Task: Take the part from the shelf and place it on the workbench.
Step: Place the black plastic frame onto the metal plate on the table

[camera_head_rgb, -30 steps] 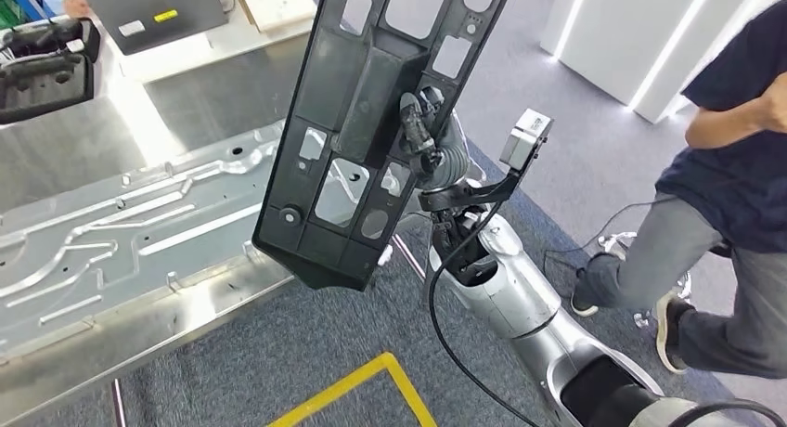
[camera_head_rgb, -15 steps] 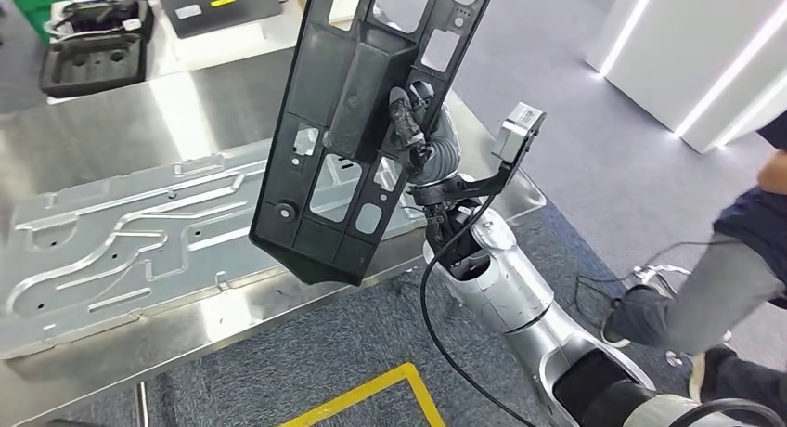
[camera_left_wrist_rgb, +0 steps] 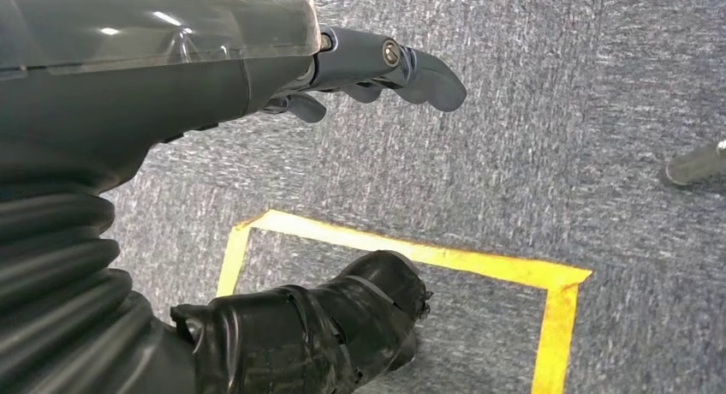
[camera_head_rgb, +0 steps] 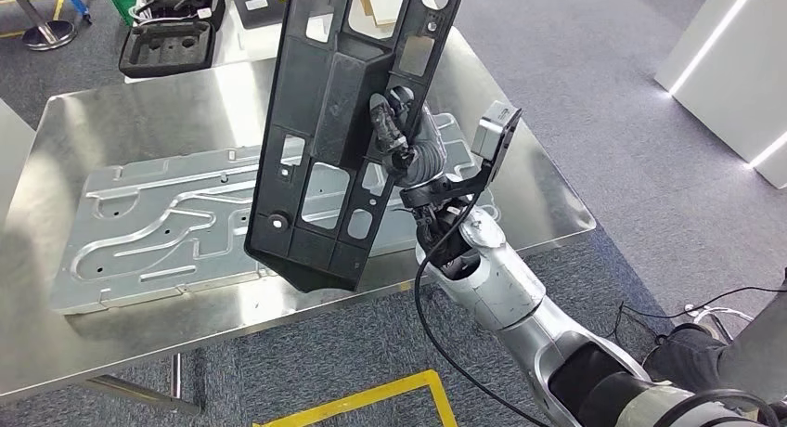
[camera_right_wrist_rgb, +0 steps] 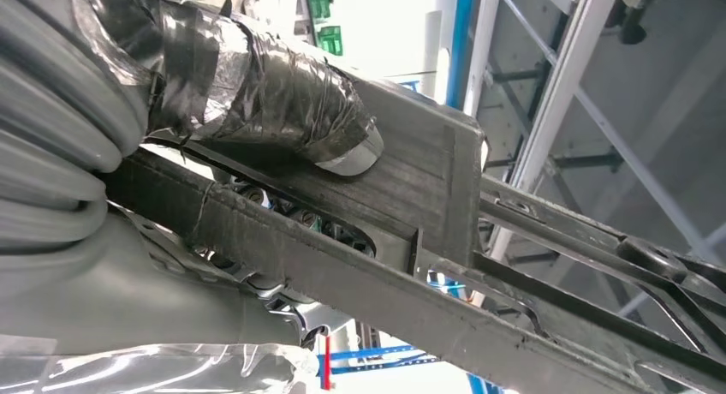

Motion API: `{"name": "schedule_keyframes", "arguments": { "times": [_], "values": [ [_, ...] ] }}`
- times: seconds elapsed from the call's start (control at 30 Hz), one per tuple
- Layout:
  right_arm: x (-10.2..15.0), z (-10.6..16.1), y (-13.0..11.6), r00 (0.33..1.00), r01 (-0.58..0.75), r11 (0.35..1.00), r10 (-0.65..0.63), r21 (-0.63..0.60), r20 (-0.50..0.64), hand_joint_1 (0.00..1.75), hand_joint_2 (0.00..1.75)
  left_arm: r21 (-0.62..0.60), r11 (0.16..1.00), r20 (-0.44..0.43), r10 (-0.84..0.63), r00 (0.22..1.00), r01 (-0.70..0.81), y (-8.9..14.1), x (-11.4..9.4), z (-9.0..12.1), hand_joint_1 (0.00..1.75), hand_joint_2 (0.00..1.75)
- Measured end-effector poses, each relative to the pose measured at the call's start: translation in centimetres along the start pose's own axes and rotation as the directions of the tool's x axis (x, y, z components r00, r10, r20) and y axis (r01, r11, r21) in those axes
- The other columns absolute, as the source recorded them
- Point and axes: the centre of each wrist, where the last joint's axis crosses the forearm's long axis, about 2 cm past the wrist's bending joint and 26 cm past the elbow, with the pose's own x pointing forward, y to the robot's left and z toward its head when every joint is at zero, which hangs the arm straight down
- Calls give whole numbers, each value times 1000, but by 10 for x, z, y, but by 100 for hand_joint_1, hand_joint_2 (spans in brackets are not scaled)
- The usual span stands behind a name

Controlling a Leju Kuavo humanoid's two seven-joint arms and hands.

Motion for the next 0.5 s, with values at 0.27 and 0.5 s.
{"name": "schedule_keyframes", "arguments": {
  "times": [0.27,0.5],
  "values": [
    [4,-13,-9,889,-428,904,424,18,-175,175,175,13,1000,8,3,1000,-3,2,-5,1,0,175],
    [17,-53,-34,247,-927,311,927,211,-281,175,175,20,1000,33,-12,999,12,6,-6,0,0,175]
  ]
}}
